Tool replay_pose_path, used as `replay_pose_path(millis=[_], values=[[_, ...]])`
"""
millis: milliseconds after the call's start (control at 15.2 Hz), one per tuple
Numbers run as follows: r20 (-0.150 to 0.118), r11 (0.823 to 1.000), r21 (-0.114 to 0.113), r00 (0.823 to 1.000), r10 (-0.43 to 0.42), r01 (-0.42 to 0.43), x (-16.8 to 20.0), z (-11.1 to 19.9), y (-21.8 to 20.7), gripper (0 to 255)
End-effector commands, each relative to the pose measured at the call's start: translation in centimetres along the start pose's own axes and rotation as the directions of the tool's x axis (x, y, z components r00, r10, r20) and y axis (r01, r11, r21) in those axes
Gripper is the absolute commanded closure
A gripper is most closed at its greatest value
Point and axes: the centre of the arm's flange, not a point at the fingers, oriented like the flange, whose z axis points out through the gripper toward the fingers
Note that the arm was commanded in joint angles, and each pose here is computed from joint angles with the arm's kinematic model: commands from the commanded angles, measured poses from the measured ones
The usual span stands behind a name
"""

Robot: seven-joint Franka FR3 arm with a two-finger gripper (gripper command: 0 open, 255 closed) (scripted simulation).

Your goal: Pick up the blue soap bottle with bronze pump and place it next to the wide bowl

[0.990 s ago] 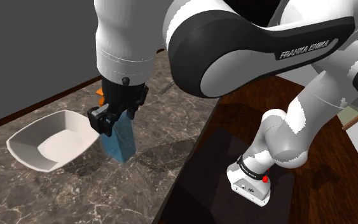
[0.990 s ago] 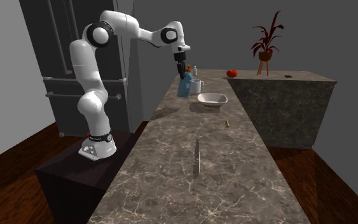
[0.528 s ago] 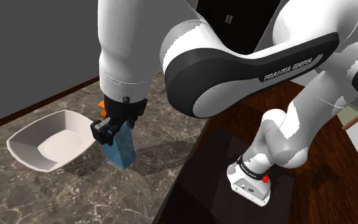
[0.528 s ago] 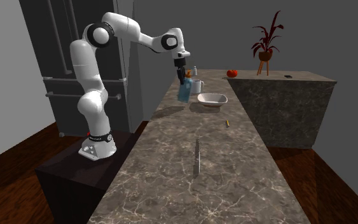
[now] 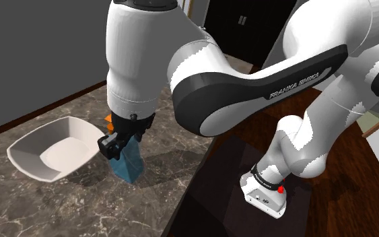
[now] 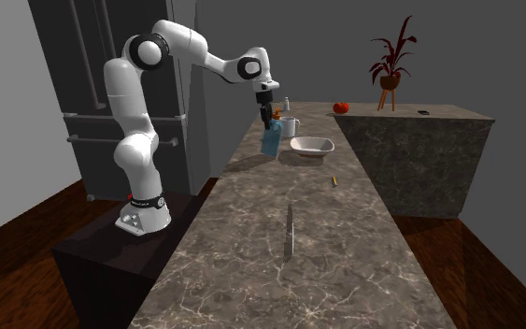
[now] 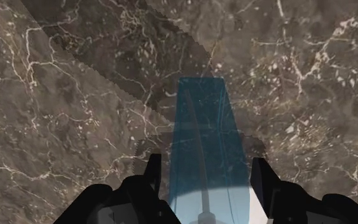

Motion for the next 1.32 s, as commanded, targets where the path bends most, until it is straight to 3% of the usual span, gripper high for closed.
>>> replay_pose_path(millis=[0, 132, 198, 528, 792, 1254], values=[[0.002, 1.0, -0.001, 1.0, 0.0, 0.0, 0.0, 0.1, 0.0, 255], [0.002, 1.0, -0.001, 1.0, 0.0, 0.0, 0.0, 0.1, 0.0, 255], [0.002, 1.0, -0.001, 1.0, 0.0, 0.0, 0.0, 0.1, 0.0, 0], [0.002, 1.0, -0.001, 1.0, 0.0, 0.0, 0.0, 0.1, 0.0, 0], [0.002, 1.0, -0.001, 1.0, 0.0, 0.0, 0.0, -4.9, 0.0, 0], [0.002, 1.0, -0.001, 1.0, 0.0, 0.0, 0.0, -4.9, 0.0, 0]])
